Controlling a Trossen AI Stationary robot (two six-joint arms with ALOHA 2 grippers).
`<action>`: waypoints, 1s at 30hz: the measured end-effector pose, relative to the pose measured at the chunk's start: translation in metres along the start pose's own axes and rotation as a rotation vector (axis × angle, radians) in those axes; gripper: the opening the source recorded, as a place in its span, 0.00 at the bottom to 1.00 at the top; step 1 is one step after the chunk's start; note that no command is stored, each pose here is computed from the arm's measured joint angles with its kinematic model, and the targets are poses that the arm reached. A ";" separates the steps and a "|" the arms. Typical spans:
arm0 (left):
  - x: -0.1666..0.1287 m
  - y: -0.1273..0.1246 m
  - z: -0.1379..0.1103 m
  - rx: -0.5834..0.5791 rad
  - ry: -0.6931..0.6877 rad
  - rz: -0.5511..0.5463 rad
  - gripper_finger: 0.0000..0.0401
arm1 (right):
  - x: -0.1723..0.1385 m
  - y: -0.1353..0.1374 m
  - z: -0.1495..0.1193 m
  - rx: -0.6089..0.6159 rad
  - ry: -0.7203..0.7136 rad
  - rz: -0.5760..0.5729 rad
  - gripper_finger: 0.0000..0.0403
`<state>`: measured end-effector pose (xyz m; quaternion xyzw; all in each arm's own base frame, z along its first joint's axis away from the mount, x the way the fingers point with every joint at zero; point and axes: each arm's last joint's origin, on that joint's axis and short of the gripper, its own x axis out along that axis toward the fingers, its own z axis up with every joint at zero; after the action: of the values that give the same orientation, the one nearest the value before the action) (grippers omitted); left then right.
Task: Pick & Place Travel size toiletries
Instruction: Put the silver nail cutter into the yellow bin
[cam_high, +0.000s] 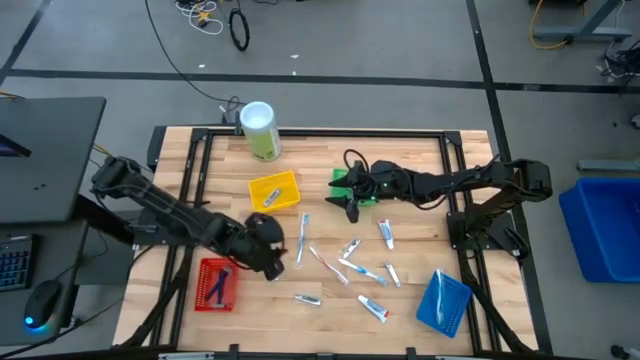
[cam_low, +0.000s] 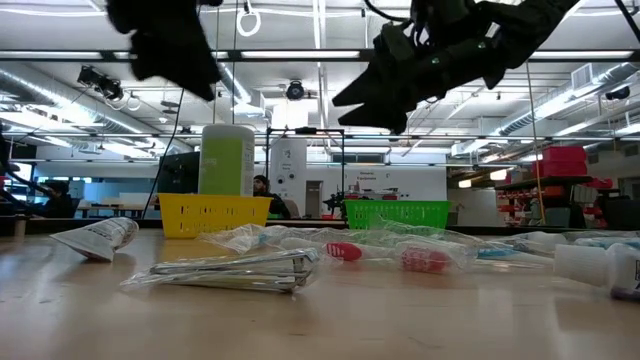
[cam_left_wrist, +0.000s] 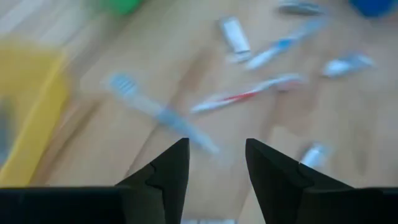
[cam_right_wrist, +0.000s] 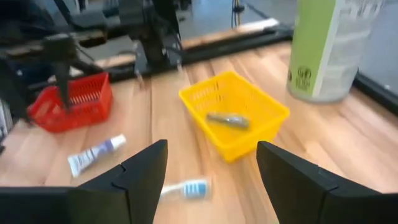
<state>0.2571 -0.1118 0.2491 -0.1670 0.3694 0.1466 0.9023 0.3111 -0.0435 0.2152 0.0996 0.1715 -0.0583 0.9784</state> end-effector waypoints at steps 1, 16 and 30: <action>0.003 -0.001 0.003 0.044 -0.014 -0.051 0.42 | 0.000 0.000 -0.001 0.000 0.012 -0.001 0.63; 0.085 -0.027 -0.024 0.467 0.087 -0.378 0.47 | 0.000 0.005 -0.011 0.214 0.103 -0.011 0.56; 0.125 -0.055 -0.076 0.604 0.078 -0.405 0.48 | -0.001 0.039 -0.018 0.192 0.135 0.088 0.53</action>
<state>0.3170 -0.1753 0.1194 0.0315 0.3897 -0.1573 0.9069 0.3101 -0.0012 0.2059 0.2037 0.2262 -0.0246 0.9522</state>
